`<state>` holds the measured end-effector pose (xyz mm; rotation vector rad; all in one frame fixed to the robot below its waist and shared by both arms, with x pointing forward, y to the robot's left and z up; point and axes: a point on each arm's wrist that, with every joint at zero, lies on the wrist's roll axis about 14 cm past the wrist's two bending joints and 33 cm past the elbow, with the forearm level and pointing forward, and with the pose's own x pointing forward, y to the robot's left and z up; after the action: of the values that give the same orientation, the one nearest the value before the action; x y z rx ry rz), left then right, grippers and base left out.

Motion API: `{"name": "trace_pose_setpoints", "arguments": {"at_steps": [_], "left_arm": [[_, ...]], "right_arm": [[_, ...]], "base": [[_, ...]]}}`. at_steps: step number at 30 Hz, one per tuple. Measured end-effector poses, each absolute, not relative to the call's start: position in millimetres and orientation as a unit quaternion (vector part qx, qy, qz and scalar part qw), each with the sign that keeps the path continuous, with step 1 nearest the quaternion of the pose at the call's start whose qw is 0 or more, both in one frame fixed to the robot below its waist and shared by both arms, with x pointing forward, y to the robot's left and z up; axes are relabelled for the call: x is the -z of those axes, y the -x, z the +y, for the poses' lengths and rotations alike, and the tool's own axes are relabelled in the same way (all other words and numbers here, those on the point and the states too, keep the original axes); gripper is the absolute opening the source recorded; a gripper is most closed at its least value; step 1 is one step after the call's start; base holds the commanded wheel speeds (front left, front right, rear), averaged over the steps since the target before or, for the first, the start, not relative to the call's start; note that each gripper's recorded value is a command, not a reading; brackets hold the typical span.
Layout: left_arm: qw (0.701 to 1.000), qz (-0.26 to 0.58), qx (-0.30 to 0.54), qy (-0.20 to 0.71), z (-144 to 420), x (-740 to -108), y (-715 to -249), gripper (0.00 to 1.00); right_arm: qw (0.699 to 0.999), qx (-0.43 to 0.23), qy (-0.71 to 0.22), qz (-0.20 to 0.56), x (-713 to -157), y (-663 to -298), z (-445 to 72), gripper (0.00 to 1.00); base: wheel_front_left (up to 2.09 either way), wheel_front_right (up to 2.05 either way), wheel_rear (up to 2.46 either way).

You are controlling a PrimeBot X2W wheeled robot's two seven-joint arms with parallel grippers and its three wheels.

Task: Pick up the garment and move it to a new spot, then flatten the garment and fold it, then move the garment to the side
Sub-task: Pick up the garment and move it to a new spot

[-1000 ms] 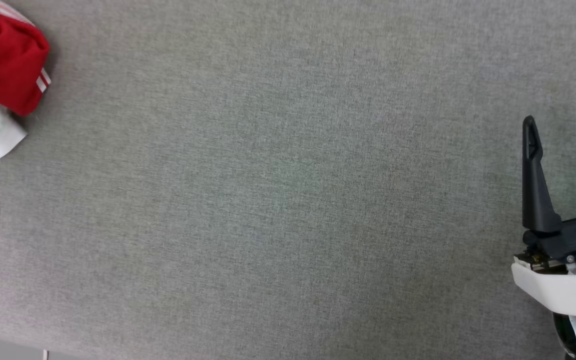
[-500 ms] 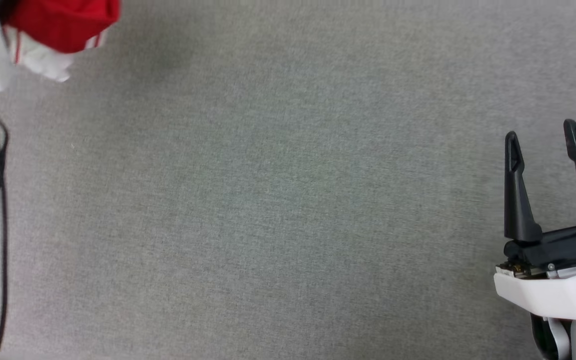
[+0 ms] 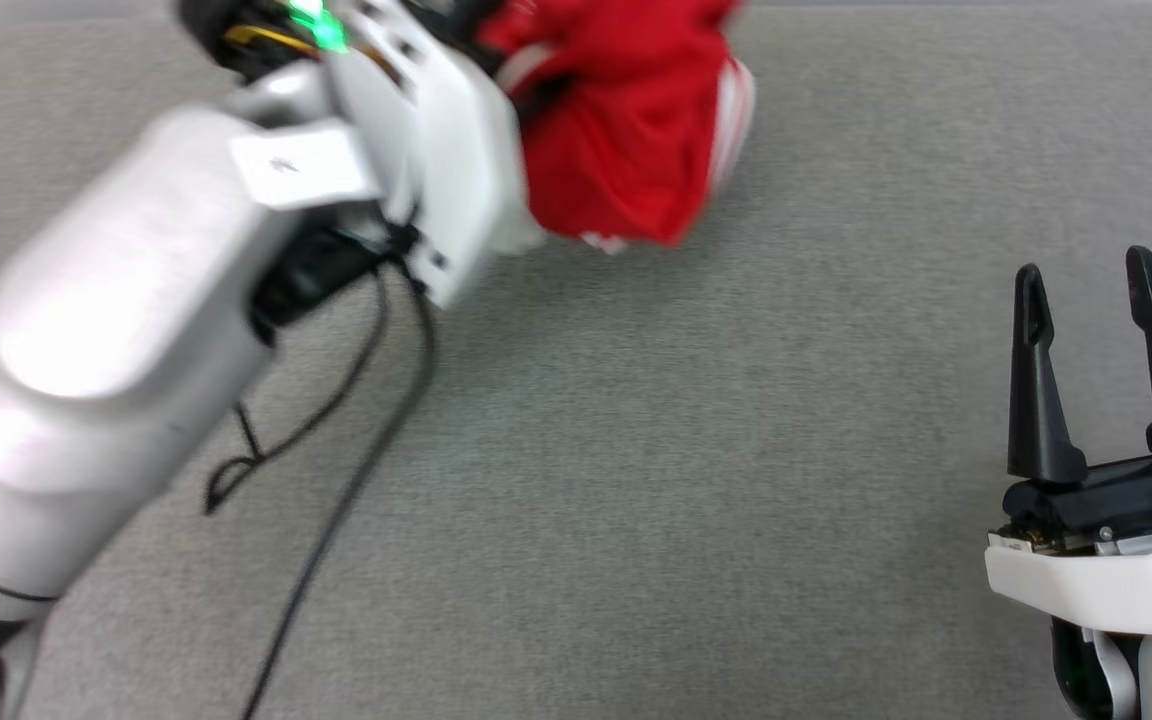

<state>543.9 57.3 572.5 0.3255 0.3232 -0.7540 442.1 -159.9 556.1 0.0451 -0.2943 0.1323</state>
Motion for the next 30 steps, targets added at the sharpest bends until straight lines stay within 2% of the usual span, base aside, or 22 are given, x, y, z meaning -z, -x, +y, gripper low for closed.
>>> {"name": "trace_pose_setpoints", "arguments": {"at_steps": [5, 9, 19, 22, 23, 24, 27, 30], "left_arm": [[0.855, 0.17, 0.461, -0.165, -13.8, -540.8, -513.1, 0.0], [0.815, 0.204, 0.515, -0.172, -45.2, -500.4, -482.5, 0.0], [0.748, 0.355, 0.537, -0.166, -36.5, -403.5, -412.4, 0.0], [0.741, 0.365, 0.538, -0.165, -33.7, -396.9, -399.0, 0.0], [0.744, 0.362, 0.538, -0.162, -33.6, -397.6, -398.1, 0.39], [0.75, 0.354, 0.536, -0.157, -33.4, -399.6, -399.7, 1.0], [0.78, 0.306, 0.527, -0.144, -33.2, -413.6, -412.7, 1.0], [0.823, 0.239, 0.504, -0.109, -32.4, -444.9, -436.9, 1.0]], "right_arm": [[0.989, -0.037, -0.022, -0.144, -557.7, -433.1, -180.8, 1.0], [0.99, -0.018, -0.021, -0.142, -557.7, -427.2, -194.0, 1.0], [0.991, -0.006, -0.019, -0.136, -554.2, -425.4, -202.7, 1.0], [0.99, -0.01, -0.02, -0.137, -554.8, -425.8, -199.8, 1.0], [0.99, -0.011, -0.021, -0.138, -555.6, -425.6, -198.7, 1.0], [0.99, -0.013, -0.02, -0.138, -556.4, -425.2, -197.7, 1.0], [0.99, -0.016, -0.02, -0.141, -559.6, -421.9, -195.4, 1.0], [0.99, -0.016, -0.02, -0.14, -560.9, -414.2, -194.8, 1.0]], "base": [[0.0, 0.0, 0.0], [0.0, 0.0, 0.0], [0.0, 0.0, 0.0], [0.0, 0.0, 0.0], [0.0, 0.0, 0.0], [0.0, 0.0, 0.0], [0.0, 0.0, 0.0], [0.0, 0.0, 0.0]]}}
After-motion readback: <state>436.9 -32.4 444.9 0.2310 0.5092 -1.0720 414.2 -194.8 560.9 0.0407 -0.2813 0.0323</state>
